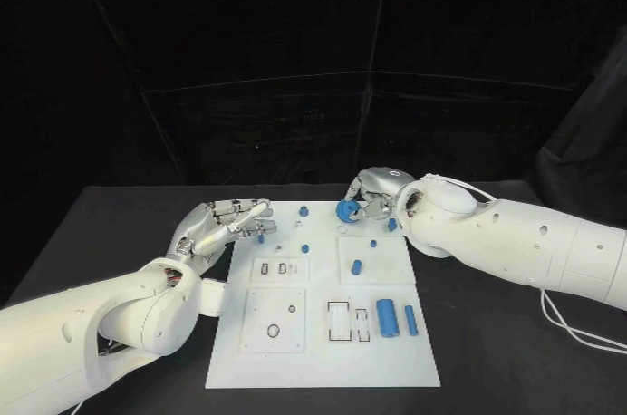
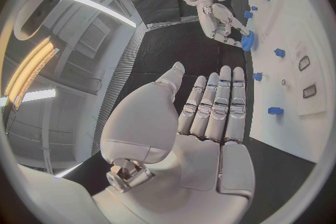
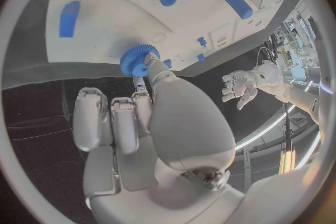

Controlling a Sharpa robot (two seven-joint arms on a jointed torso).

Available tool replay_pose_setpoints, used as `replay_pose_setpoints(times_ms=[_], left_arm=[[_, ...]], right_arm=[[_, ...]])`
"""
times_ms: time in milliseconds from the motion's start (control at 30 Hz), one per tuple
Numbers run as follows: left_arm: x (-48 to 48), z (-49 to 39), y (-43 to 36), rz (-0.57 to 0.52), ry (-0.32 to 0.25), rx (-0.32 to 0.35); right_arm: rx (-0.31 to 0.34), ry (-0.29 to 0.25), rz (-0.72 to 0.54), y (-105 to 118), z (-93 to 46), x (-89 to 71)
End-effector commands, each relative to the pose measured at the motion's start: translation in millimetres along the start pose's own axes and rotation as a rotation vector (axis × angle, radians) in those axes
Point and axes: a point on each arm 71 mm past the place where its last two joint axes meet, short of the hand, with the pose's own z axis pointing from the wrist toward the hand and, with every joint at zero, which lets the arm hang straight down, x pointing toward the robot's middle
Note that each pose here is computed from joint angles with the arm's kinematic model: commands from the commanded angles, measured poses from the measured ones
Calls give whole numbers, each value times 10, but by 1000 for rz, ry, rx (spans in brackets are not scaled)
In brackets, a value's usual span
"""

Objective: Assemble the parts on the task board

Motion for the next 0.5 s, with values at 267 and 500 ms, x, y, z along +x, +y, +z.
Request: replay_pose_setpoints(times_ms=[267,500], left_arm=[[35,10,-11,-6,20,8],[42,16,-9,-7,22,8]], right_arm=[[-81,-74,-1,491,170,1],[-113,-40,-7,727,294,120]])
